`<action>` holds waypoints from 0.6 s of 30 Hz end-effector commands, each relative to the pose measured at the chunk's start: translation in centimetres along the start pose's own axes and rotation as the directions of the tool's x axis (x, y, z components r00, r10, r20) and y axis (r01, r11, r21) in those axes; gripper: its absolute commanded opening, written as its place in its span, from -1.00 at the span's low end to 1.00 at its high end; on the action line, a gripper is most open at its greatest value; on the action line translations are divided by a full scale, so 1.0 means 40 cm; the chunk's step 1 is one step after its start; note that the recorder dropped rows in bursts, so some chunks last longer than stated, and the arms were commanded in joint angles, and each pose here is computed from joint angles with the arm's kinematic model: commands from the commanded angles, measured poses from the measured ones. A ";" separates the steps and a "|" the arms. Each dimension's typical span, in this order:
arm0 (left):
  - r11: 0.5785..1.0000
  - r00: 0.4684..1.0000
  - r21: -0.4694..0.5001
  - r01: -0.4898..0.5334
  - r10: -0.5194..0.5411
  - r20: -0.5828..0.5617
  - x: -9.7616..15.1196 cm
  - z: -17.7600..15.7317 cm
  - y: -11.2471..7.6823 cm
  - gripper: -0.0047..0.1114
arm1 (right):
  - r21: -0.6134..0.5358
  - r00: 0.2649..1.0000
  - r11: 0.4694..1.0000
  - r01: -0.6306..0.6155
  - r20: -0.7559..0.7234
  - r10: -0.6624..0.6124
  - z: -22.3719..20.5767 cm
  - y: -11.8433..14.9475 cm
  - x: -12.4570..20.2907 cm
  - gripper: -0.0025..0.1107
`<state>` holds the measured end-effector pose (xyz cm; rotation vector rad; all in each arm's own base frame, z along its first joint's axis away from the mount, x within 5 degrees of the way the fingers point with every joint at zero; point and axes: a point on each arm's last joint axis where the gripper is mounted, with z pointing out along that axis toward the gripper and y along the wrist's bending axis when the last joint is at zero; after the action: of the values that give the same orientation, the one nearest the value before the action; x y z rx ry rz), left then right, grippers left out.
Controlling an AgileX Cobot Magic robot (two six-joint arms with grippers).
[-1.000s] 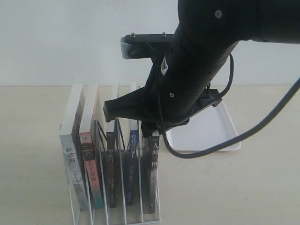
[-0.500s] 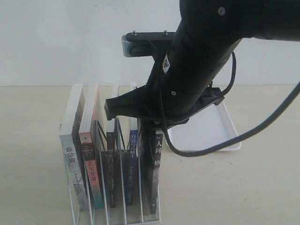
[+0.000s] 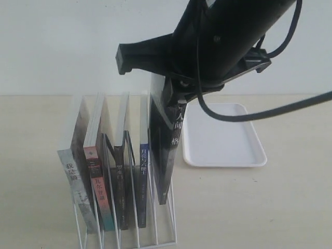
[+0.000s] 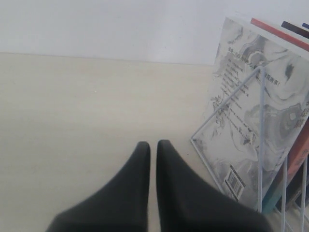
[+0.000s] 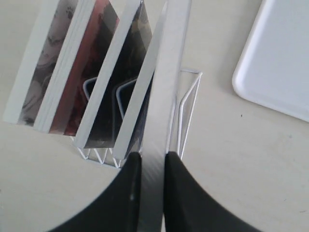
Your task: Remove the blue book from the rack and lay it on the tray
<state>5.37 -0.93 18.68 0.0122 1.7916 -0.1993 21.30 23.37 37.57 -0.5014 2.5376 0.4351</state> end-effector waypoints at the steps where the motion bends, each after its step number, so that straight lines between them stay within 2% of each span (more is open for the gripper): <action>1: 1.000 1.000 -0.002 -0.007 0.007 0.001 0.002 0.000 0.001 -0.85 | -0.034 0.998 0.999 0.006 0.065 -0.004 -0.050 0.005 -0.011 -0.96; 13: 1.000 1.000 -0.002 -0.007 0.007 0.001 0.002 0.000 0.001 -0.85 | -0.025 0.998 1.000 0.010 0.057 -0.009 -0.047 0.003 -0.010 -0.96; 18: 1.000 1.000 -0.002 -0.007 0.007 0.001 0.002 0.000 0.001 -0.85 | -0.026 0.998 1.000 0.010 0.054 -0.008 -0.003 0.004 -0.003 -0.96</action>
<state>5.37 -0.93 18.68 0.0122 1.7916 -0.1993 20.99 23.01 38.15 -0.4979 2.5246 0.4453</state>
